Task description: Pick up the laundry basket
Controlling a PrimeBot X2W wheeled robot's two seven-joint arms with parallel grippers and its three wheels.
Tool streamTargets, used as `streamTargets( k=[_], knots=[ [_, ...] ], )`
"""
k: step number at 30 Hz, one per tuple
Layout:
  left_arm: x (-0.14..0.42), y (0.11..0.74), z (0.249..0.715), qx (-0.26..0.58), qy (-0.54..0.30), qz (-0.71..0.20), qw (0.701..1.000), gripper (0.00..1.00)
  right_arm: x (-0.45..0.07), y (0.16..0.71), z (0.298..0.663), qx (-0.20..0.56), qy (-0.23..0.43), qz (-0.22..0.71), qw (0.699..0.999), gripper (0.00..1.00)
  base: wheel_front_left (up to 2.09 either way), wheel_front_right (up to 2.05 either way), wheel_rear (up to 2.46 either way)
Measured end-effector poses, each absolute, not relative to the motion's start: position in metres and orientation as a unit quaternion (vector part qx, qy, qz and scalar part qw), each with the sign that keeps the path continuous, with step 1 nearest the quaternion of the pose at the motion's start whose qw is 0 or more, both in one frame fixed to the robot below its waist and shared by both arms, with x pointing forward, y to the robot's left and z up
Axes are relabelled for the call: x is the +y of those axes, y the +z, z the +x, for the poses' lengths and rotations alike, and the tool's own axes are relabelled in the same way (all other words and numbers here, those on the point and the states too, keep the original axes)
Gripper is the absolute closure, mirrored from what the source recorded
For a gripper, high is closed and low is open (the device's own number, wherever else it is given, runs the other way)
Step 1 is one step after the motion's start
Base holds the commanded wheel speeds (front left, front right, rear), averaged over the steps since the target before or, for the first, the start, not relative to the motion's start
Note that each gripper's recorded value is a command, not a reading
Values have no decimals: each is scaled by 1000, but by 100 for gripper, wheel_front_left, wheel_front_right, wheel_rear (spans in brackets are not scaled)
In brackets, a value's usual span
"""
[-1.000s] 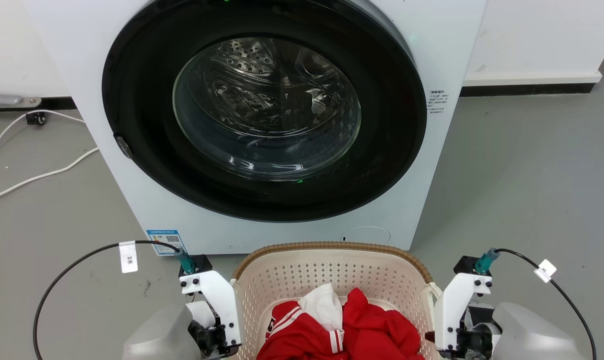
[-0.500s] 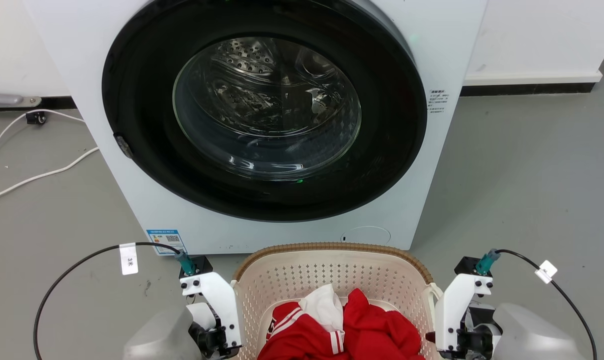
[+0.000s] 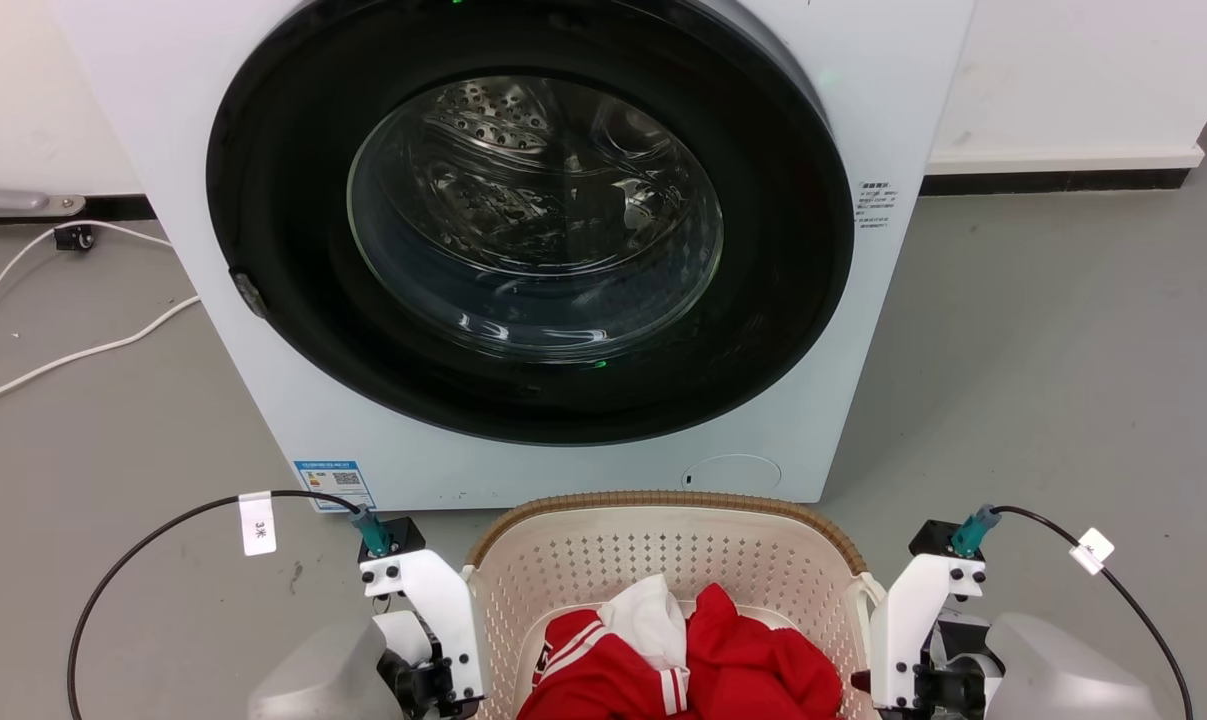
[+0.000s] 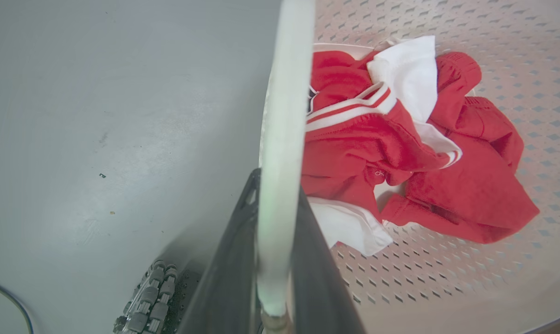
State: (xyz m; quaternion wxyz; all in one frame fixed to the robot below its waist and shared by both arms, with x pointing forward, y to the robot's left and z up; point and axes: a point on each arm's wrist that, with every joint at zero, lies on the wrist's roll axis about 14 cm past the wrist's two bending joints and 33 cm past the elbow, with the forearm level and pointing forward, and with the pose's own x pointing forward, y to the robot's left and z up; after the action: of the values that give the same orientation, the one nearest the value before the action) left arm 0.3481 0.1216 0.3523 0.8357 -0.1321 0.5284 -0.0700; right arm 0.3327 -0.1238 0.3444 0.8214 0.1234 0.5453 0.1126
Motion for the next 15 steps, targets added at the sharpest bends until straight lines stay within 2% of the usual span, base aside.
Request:
streamTargets(
  k=[15],
  knots=[
    [121,353,348,525,-71,-133,837,100,-124,344,332,546,111,125,821,100,0,0,0]
  ],
)
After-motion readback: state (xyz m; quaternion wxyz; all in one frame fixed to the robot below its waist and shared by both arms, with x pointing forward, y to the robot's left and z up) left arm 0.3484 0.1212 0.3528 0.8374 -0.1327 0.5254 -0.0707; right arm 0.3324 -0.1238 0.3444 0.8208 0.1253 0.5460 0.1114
